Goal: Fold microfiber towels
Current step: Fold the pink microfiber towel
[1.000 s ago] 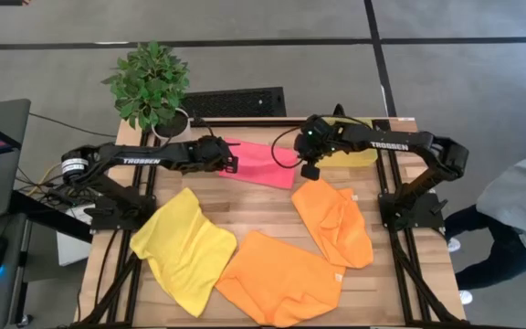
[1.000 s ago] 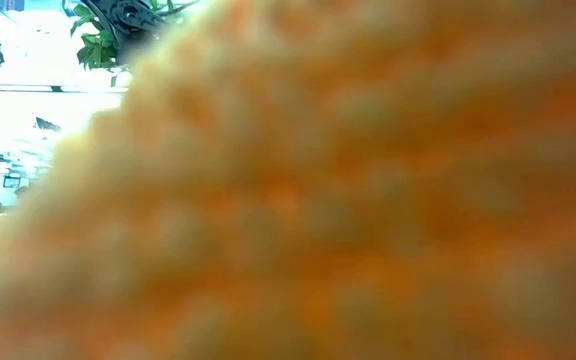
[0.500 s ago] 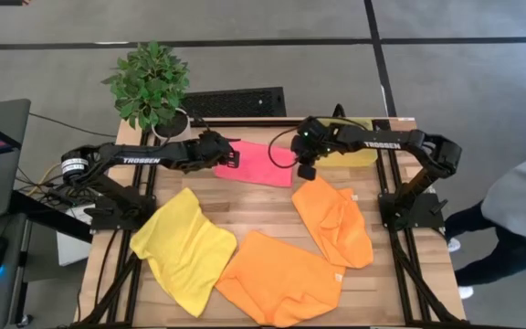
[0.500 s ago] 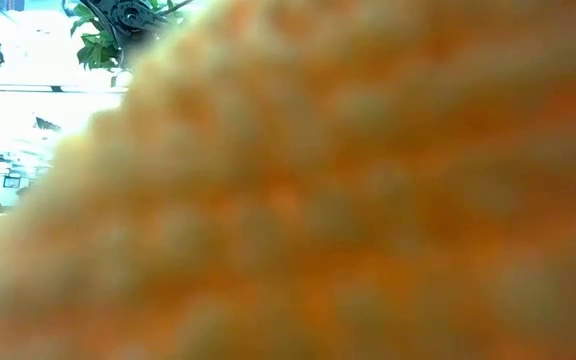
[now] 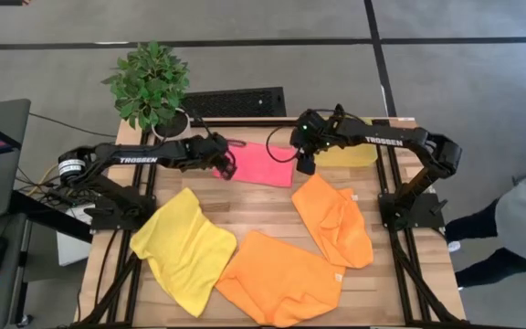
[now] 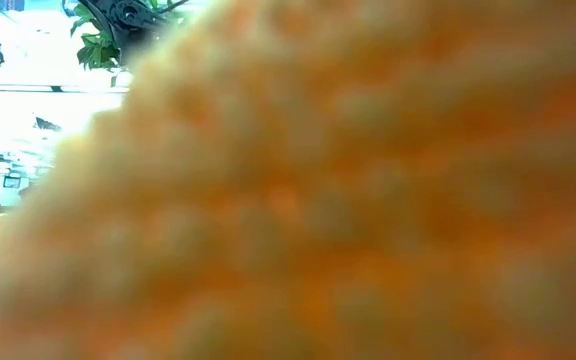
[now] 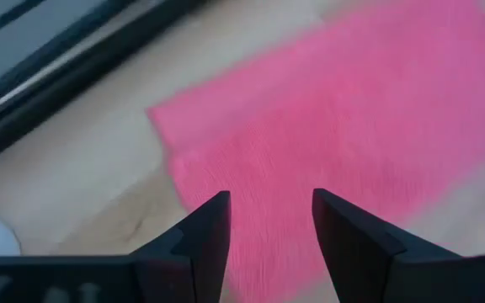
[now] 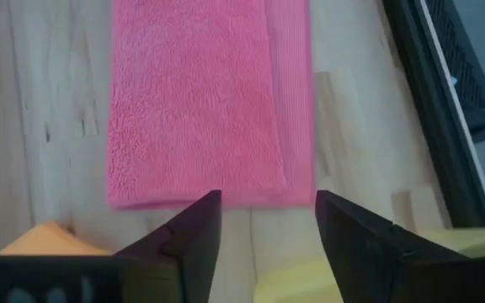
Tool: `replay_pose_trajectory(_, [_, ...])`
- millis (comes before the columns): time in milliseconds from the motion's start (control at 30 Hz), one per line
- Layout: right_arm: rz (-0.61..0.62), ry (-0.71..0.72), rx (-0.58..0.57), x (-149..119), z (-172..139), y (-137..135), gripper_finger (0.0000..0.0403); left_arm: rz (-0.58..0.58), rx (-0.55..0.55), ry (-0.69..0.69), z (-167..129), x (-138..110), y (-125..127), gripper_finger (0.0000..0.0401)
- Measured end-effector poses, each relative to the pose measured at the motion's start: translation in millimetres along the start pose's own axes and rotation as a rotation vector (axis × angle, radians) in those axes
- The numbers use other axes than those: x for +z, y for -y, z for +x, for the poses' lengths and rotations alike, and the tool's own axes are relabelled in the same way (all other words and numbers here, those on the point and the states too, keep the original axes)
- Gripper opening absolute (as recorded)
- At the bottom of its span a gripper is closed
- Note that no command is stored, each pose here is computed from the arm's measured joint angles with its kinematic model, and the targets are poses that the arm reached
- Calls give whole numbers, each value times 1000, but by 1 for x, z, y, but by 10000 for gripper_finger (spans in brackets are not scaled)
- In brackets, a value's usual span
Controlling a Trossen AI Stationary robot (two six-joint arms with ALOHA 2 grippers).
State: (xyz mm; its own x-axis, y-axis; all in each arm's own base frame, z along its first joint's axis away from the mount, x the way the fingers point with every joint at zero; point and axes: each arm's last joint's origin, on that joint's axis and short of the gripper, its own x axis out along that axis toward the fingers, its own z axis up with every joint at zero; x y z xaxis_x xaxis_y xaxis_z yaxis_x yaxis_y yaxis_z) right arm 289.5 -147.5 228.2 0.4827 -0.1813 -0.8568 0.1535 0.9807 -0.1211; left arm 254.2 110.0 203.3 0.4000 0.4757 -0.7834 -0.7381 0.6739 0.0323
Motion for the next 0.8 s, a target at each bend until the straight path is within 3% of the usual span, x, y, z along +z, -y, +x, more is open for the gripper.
replay_pose_trajectory(67, [6,-9,5,5,-8,4,214,134,-26,-68,-2,-8,4,162])
replay_pose_trajectory(167, [20,-29,24,8,-17,9,207,221,-12,-163,-6,-20,7,162])
replay_pose_trajectory(467, [33,34,14,25,-40,24,186,227,-27,-212,-6,-44,22,162])
replay_pose_trajectory(667, [16,113,166,38,-61,28,177,249,-31,-210,-7,-48,26,162])
replay_pose_trajectory(800, [8,159,201,47,-73,28,172,292,-9,-199,-6,-48,25,162])
